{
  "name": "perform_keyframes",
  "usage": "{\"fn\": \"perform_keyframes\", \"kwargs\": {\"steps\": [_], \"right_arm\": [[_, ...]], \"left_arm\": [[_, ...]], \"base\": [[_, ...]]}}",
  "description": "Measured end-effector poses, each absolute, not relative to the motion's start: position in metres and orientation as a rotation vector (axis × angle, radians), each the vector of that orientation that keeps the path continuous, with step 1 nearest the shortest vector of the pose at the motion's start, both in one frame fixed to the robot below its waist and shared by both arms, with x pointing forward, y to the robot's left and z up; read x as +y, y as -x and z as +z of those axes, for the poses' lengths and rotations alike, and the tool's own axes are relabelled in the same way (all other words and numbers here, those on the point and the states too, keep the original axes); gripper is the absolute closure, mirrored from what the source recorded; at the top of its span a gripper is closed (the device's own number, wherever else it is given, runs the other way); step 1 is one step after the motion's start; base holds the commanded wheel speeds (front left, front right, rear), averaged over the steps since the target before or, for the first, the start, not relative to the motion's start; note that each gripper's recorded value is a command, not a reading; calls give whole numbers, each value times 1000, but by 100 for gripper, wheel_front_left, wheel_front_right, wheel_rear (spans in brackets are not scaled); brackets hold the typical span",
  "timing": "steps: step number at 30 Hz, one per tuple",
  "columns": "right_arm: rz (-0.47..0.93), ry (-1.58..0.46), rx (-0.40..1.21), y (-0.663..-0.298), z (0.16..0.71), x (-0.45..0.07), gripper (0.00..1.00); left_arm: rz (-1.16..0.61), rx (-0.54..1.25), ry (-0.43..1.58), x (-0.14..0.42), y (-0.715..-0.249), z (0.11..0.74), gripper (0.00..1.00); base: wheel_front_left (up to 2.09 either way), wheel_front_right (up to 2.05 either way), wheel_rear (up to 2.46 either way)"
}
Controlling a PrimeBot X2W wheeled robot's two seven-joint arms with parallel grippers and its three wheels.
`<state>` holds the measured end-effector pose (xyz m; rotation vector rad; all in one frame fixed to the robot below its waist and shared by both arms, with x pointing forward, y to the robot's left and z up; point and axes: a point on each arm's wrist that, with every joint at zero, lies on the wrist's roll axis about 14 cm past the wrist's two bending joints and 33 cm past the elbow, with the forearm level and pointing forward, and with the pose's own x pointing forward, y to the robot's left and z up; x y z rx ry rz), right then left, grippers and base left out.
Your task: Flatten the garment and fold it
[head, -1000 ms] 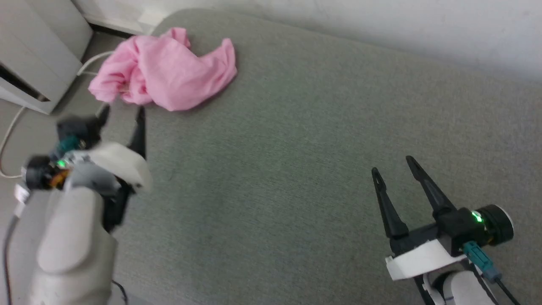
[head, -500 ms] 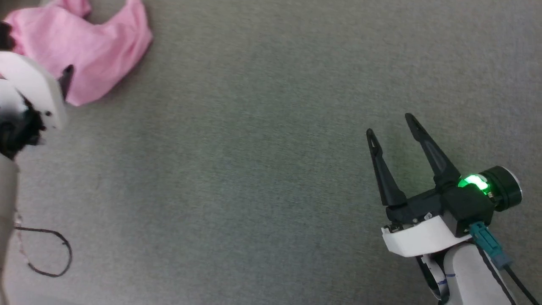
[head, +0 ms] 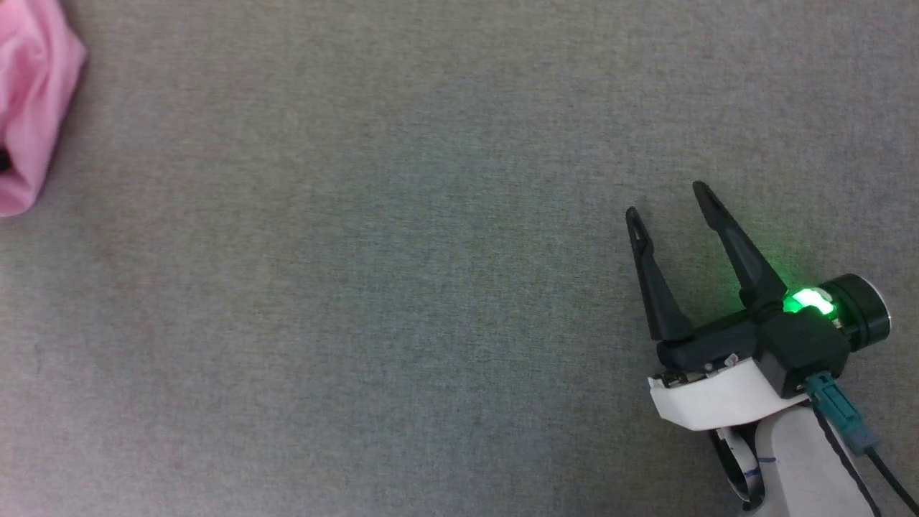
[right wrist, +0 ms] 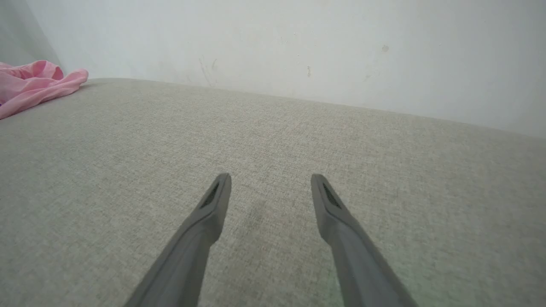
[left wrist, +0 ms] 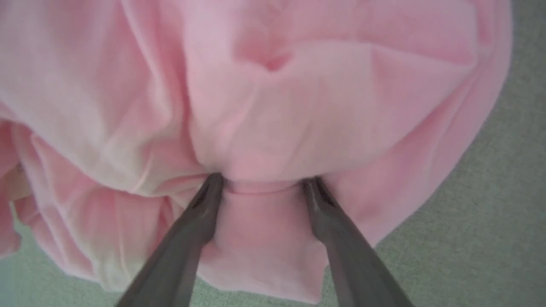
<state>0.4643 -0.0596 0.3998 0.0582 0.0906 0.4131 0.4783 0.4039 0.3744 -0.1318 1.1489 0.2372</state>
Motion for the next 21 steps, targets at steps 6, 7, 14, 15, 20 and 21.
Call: {"fn": "perform_keyframes", "kwargs": {"steps": [6, 7, 14, 15, 20, 21], "right_arm": [[387, -52, 90, -468, 397, -68, 0], [386, -51, 89, -468, 398, -68, 0], [388, -38, 67, -467, 412, -69, 0], [388, -36, 60, -466, 416, -68, 0], [367, -35, 19, -459, 439, -76, 0], [361, -37, 11, -457, 444, -78, 0]], "left_arm": [[214, 1195, 226, 396, -480, 370, 100], [217, 1184, 228, 397, -480, 371, 100], [230, 1008, 178, 403, -480, 390, 100], [239, 961, 167, 407, -482, 397, 100], [284, 656, 87, 429, -497, 462, 100], [282, 602, 60, 430, -500, 478, 100]], "base": [[0, 0, 0], [0, 0, 0], [0, 0, 0], [0, 0, 0], [0, 0, 0], [0, 0, 0]]}}
